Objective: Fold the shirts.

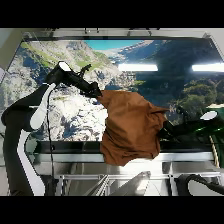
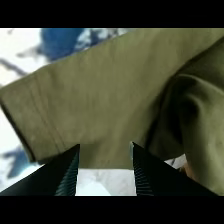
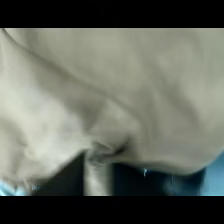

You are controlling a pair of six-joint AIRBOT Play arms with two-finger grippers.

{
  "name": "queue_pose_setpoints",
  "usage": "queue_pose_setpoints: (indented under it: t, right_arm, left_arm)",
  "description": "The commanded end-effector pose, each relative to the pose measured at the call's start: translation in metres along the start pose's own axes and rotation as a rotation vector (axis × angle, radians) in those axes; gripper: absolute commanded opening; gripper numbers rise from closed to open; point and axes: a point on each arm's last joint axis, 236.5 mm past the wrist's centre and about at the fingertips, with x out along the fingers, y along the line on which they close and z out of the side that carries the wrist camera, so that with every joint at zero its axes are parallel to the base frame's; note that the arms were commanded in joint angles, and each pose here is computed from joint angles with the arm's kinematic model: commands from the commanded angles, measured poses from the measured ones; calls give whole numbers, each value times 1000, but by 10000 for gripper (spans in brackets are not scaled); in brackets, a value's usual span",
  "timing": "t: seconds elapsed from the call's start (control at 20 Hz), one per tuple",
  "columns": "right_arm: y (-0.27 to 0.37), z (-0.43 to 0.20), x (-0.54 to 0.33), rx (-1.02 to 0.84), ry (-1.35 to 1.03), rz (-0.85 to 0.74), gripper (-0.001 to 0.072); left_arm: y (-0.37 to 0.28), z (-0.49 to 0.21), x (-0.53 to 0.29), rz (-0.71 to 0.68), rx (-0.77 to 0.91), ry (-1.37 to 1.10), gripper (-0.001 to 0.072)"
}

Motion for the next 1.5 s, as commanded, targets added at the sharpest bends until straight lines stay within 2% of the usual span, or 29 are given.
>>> queue_pose_setpoints:
  t: [0.0,0.15,0.2,0.25,0.3,0.5,0.7,0.9,0.95,1.0,1.05,1.1,1.15,1.45]
  right_arm:
    - [29,24,6,-38,-71,148,29]
    - [41,24,4,-50,-73,199,29]
    - [43,25,3,-48,-75,207,29]
    - [45,25,3,-49,-79,215,29]
    - [46,26,2,-44,-82,221,29]
    - [54,28,0,-14,-89,255,29]
    - [90,31,-18,-138,-104,384,28]
    - [97,38,-27,-163,-118,395,29]
    - [97,37,-31,-158,-113,407,29]
    - [96,34,-36,-162,-106,419,29]
    - [94,29,-41,-168,-88,432,78]
    - [88,25,-46,-163,-69,437,264]
    - [80,22,-51,-134,-51,434,326]
    - [34,47,-105,-14,-226,438,326]
  left_arm:
    - [4,2,13,24,1,16,339]
    - [12,0,15,75,19,25,339]
    - [13,-1,17,87,27,31,316]
    - [11,-2,18,85,28,38,130]
    - [8,-3,18,72,27,40,14]
    - [-27,3,19,-68,16,15,25]
    - [-29,-4,-13,-87,24,28,21]
    - [-23,-3,-56,-87,24,-14,19]
    - [-18,-1,-64,-86,15,-30,56]
    - [-13,0,-68,-86,2,-35,323]
    - [-7,0,-71,-87,-13,-38,566]
    - [-3,-1,-70,-88,-44,-34,713]
    - [0,-3,-68,-90,-61,-22,708]
    - [20,6,-21,-29,-101,-19,707]
